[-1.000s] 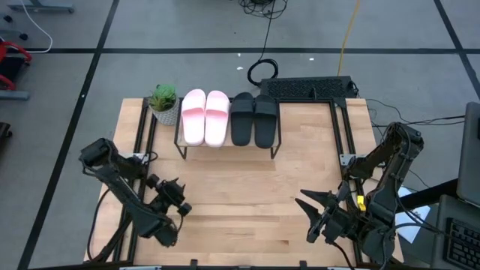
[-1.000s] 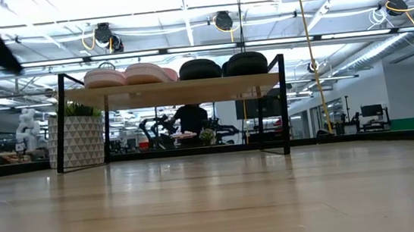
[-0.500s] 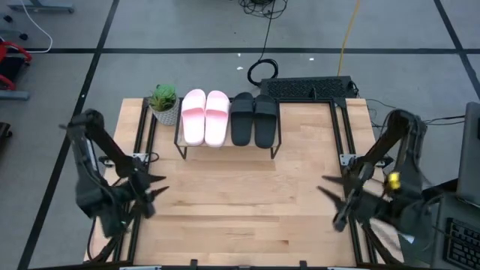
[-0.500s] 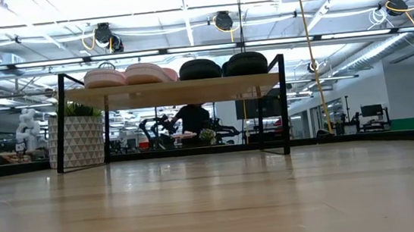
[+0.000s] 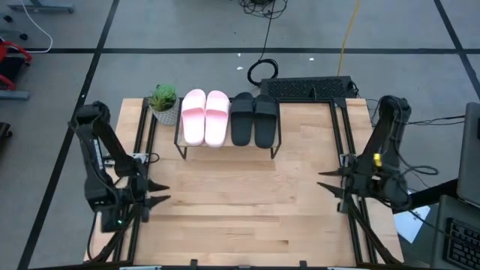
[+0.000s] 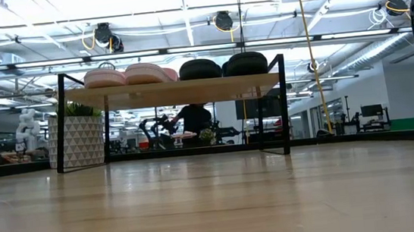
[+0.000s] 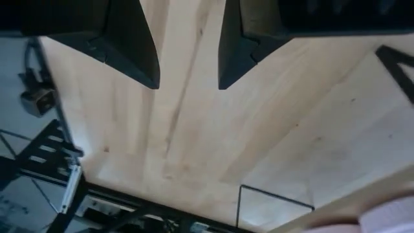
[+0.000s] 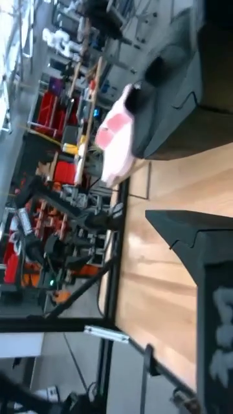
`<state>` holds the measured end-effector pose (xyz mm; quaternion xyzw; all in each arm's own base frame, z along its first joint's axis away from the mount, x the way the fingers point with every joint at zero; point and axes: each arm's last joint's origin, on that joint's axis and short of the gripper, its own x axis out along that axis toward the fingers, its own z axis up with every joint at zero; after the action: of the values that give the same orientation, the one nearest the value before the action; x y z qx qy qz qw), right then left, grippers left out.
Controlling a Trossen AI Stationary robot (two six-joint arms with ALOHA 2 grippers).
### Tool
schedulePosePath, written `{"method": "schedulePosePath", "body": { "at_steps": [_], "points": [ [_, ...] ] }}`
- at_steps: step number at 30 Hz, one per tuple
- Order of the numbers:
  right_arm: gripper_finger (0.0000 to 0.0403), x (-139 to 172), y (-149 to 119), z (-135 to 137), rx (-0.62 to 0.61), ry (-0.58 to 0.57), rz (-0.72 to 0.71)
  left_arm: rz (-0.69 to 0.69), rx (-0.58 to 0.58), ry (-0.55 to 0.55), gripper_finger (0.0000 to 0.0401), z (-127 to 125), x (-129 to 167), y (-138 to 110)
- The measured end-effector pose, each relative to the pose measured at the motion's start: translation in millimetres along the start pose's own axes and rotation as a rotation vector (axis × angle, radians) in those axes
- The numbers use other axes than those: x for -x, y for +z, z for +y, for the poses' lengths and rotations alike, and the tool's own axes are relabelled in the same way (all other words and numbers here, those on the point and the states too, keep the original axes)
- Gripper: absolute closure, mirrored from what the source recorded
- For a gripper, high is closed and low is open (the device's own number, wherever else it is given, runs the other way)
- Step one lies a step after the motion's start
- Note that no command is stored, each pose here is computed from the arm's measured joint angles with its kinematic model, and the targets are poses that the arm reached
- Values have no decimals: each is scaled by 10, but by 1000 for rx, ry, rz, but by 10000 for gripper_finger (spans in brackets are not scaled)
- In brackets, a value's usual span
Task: Pick and place slides into the shelf
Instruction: Return to Home Position
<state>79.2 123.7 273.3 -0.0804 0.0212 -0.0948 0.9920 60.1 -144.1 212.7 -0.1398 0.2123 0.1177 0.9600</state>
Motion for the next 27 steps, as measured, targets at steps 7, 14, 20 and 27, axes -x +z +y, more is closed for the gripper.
{"method": "schedulePosePath", "body": {
  "at_steps": [7,14,20,27],
  "points": [
    [280,-152,-472,-141,-45,-86,-20,-80,-2,97,247,-1,-420,-230],
    [280,-216,-532,-436,-18,-187,-81,-179,-53,304,247,210,-760,-100],
    [280,-130,-467,-696,-4,-280,-107,-273,-48,429,247,513,-797,25],
    [280,12,-428,-961,-53,-358,-108,-185,-140,173,247,340,-749,346]
  ]
}}
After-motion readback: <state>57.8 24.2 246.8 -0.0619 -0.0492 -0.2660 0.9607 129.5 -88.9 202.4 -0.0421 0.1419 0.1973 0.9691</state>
